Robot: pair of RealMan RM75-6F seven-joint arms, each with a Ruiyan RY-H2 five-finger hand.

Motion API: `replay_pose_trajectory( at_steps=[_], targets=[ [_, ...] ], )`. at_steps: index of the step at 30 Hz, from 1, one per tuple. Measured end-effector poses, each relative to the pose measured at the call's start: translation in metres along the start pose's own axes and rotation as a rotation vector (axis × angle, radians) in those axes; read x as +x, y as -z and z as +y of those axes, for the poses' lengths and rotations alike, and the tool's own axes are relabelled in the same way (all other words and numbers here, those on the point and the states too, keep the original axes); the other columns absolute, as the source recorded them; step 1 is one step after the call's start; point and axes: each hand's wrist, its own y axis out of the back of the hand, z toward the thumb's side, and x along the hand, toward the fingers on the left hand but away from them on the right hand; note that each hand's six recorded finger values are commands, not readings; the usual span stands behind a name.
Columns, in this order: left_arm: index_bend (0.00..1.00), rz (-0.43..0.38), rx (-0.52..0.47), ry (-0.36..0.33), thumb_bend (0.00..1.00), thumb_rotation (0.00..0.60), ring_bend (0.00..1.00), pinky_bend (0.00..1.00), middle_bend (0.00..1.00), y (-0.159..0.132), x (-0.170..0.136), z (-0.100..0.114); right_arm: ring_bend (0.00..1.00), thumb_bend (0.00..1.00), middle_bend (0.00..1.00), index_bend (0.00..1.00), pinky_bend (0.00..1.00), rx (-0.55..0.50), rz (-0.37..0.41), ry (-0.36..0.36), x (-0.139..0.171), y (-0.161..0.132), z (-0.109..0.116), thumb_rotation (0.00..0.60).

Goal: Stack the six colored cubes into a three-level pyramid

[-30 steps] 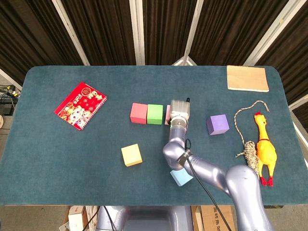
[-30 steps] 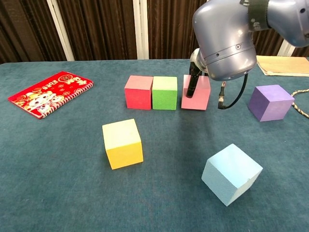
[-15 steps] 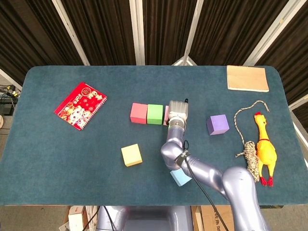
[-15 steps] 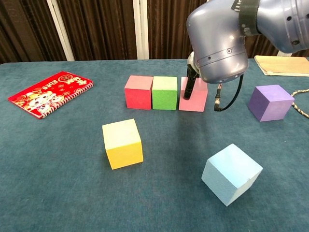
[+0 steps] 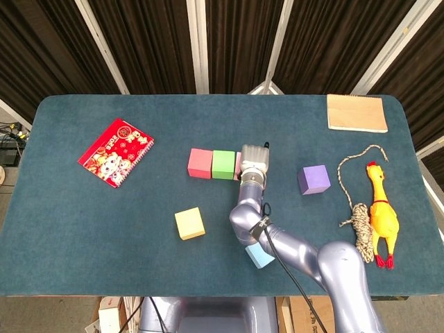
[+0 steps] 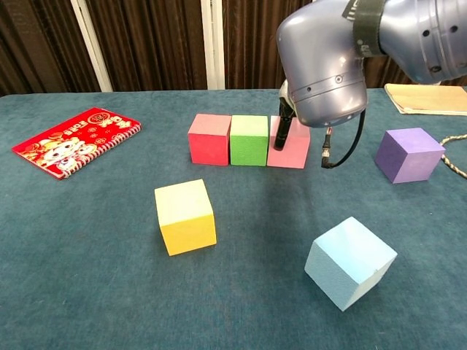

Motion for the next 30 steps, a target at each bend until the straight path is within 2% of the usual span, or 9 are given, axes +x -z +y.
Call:
replay_pose_trajectory(
  at_steps=[30],
  targets=[
    [0.15,0.005,-0.001,-0.001,0.32,0.6,0.01,0.0,0.11,0.0017,0.001,0.0003,0.33,0.8,0.51,0.52,0.0,-0.013,0.019,-0.018,-0.0009,-0.006,-0.0013,0.6]
  ],
)
